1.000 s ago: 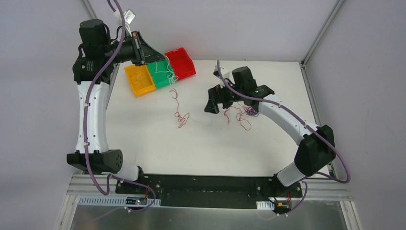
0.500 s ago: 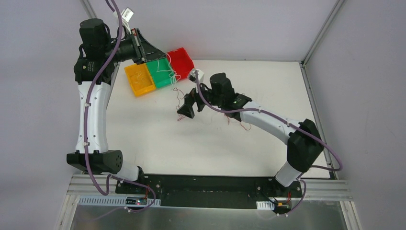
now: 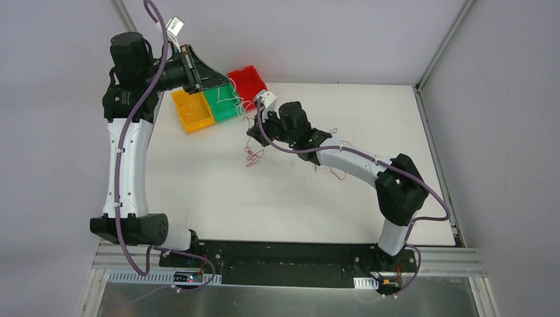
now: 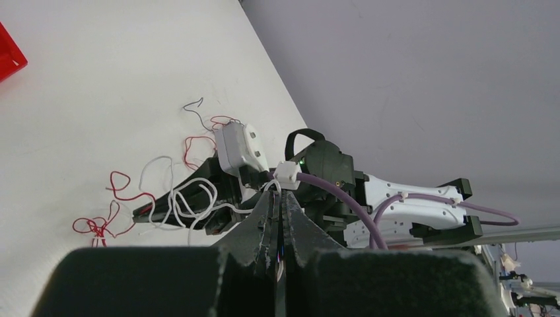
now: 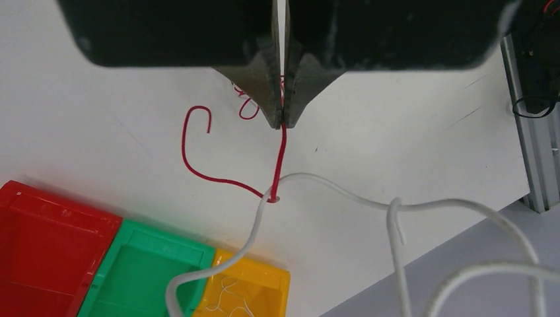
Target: Untangle the cables
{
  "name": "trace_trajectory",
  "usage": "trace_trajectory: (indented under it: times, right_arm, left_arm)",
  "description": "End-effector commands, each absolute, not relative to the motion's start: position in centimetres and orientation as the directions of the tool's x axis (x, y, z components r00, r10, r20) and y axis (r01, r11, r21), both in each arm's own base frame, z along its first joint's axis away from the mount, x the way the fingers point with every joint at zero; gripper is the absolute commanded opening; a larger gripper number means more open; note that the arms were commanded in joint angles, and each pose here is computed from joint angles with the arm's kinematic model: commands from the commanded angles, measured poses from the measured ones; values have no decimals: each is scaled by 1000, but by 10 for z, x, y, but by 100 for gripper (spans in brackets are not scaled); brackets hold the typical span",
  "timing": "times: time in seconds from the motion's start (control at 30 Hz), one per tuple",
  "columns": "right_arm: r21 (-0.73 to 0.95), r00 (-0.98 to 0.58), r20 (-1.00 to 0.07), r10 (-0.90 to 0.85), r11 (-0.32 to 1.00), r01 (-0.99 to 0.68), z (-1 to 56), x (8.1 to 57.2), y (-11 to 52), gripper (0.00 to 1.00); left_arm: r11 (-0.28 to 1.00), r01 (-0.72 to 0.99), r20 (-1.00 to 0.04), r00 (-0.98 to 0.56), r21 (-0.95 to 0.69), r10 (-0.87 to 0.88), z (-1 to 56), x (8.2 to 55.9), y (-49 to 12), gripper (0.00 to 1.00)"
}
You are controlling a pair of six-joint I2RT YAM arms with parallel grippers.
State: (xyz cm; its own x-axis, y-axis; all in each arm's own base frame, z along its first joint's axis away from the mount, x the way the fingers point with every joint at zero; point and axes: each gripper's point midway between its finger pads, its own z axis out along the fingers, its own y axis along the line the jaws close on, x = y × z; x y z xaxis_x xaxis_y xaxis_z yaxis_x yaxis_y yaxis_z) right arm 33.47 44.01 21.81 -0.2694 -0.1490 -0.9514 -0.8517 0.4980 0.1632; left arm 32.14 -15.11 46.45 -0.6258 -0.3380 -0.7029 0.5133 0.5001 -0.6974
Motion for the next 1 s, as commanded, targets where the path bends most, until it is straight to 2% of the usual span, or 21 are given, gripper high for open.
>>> trace_trajectory:
  times: [0.0,0.2,0.3,0.37,0.63,0.8,0.97]
  right_arm:
    - [92,-209,-961,-180,507,-857,230,333,418,0]
    - [131,-402,-829,-389,565,-815,146,312,338,0]
    - [189,-542,-711,-447,621,-760,117,300,297,0]
    - [206,-573,-671,-471,624,-754,111,290,282,0]
    - [269,-577,-705,-413,597,-756,149,280,280,0]
    - [339,-605,-716,-350,582,-739,181,273,289,0]
    - [353,-599,-727,-336,565,-746,197,267,288,0]
  left_arm:
    - [560,546,-779,-497,-624,-384,496,325,-131,0]
    - [664,492,-826,-316,-563,-467,547,355,-66,0]
    - [682,484,-836,-283,-548,-471,555,366,-58,0]
    - [677,470,-824,-300,-566,-481,550,375,-55,0]
    - [737,447,-861,-309,-507,-404,512,401,-42,0]
    - [731,425,-833,-414,-534,-368,461,414,-41,0]
    - [778,408,-848,-446,-477,-286,416,434,-29,0]
